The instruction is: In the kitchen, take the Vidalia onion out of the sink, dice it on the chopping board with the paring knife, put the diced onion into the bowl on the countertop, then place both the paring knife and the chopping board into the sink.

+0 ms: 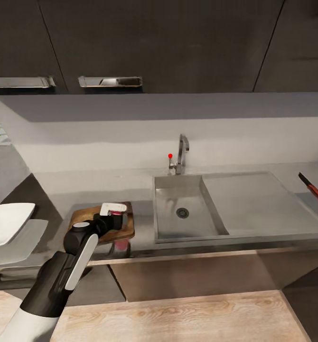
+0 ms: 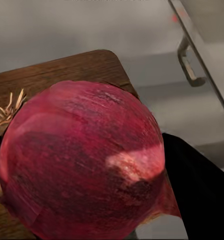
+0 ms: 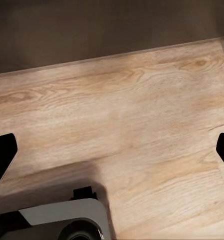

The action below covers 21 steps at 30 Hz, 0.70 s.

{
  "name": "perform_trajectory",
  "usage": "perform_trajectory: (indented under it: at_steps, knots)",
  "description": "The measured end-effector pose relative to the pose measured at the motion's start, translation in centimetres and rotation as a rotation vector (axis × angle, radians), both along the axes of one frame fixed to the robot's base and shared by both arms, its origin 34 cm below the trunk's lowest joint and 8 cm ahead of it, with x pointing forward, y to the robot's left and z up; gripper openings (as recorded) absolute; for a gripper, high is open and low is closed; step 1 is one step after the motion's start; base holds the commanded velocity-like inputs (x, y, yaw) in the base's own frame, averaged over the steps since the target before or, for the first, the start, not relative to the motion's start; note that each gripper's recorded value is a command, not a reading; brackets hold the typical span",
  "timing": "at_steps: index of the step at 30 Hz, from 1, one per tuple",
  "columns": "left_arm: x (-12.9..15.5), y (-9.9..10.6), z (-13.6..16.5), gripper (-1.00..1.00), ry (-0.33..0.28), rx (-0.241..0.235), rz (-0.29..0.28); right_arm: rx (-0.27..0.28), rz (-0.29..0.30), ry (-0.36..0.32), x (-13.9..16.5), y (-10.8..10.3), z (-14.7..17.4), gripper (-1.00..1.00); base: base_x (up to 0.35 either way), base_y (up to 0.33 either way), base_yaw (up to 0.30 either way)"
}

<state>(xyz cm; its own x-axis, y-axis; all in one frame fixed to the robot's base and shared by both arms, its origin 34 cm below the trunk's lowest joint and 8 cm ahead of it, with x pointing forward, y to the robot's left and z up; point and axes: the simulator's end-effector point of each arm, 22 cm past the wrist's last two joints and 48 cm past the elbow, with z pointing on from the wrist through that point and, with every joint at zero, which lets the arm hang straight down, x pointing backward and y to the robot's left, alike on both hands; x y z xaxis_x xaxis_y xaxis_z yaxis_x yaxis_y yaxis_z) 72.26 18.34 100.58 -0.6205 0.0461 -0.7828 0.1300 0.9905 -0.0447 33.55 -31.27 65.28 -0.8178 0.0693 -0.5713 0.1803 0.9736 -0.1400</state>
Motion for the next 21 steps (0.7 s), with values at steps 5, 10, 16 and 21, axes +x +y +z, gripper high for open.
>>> perform_trajectory:
  at_steps: [5,10,16,21]
  knots:
    - [0.0,0.0,0.4,-1.00,-0.007,0.000,0.000,0.000,0.000,-0.008,0.3,0.0,0.2,1.00,-0.007,0.302,0.000]
    - [-0.1,-0.2,0.9,-1.00,-0.015,0.000,-0.005,0.000,0.000,-0.016,0.6,0.0,0.4,1.00,-0.001,0.284,0.000]
    - [-0.1,-0.3,1.1,-1.00,-0.017,0.000,-0.006,0.000,-0.001,-0.020,0.7,0.0,0.5,1.00,0.000,0.067,0.000]
    - [-0.1,-0.2,1.0,-1.00,-0.017,0.001,-0.005,0.000,-0.001,-0.019,0.7,0.0,0.4,1.00,0.000,0.006,0.000]
